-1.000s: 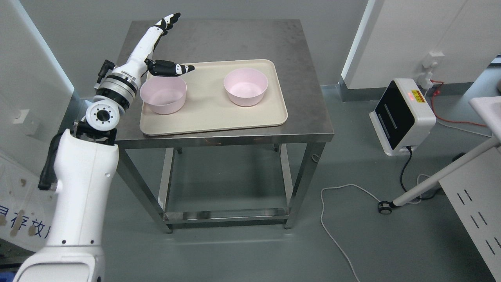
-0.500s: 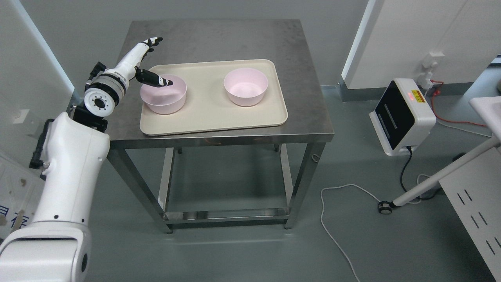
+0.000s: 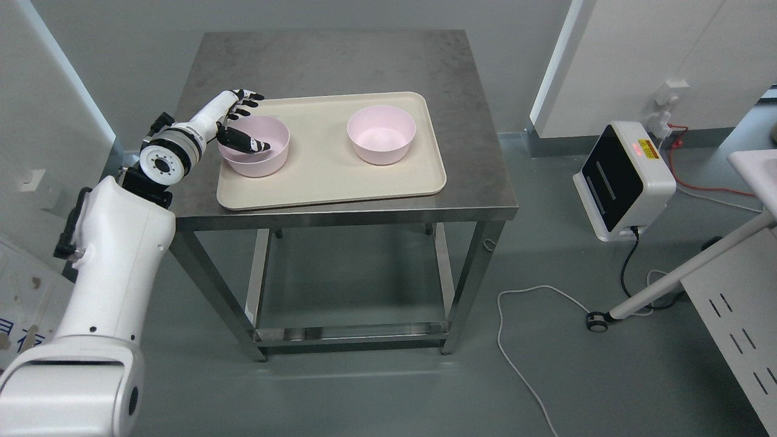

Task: Stack pink IKEA bowls on left shelf middle
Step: 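Grasp the rim of the nearer pink bowl with the left hand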

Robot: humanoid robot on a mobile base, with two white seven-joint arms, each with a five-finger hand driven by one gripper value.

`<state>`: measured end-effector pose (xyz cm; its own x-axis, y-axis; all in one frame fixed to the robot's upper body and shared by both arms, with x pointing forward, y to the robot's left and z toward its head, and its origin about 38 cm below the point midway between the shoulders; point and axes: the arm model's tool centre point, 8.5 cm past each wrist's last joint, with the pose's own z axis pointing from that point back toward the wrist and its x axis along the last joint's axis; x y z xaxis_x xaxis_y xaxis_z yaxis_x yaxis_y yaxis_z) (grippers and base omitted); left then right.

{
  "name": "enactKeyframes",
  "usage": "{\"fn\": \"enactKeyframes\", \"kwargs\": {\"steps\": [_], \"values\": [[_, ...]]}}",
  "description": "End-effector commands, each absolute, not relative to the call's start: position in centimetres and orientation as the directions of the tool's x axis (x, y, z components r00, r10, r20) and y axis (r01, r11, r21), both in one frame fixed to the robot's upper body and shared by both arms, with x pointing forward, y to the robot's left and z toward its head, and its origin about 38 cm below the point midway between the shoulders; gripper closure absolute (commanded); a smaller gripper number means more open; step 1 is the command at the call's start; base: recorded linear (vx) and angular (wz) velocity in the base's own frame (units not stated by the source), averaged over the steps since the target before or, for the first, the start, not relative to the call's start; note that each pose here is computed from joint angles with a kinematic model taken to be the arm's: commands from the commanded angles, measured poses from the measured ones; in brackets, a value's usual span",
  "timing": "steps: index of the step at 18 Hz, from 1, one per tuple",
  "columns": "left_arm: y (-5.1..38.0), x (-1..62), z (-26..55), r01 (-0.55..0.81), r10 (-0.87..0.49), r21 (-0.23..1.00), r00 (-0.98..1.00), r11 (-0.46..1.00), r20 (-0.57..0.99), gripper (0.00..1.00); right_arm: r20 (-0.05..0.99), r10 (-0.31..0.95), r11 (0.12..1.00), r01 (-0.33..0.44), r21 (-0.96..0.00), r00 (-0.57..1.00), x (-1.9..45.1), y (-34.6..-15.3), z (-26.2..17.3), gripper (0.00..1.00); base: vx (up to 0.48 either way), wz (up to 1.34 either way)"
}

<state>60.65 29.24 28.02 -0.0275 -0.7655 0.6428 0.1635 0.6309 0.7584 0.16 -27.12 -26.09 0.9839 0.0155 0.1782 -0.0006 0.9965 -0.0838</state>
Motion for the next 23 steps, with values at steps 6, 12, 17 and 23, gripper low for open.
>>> {"fn": "enactKeyframes", "kwargs": {"steps": [6,12,17,23], "values": [[27.2,61.1,26.2,0.219,-0.785,0.770,-0.028,0.600,0.619,0.64,0.178,0.017,0.995,0.002,-0.102,0.984,0.2,-28.3,-26.0,0.00,0.000,0.00],[26.6,61.1,26.4,0.216,-0.775,0.765,-0.056,0.606,0.630,0.85,0.178,0.017,0.995,0.002,-0.102,0.984,0.2,-28.3,-26.0,0.00,0.000,0.00],[27.2,61.1,26.8,0.192,-0.750,0.744,-0.053,0.640,0.659,0.96,0.178,0.018,0.995,0.000,-0.100,0.984,0.2,-28.3,-26.0,0.00,0.000,0.00],[27.5,61.0,28.8,0.124,-0.717,0.723,-0.093,0.680,0.691,0.99,0.178,0.018,0.995,0.000,-0.102,0.984,0.2,-28.3,-26.0,0.00,0.000,0.00]]}}
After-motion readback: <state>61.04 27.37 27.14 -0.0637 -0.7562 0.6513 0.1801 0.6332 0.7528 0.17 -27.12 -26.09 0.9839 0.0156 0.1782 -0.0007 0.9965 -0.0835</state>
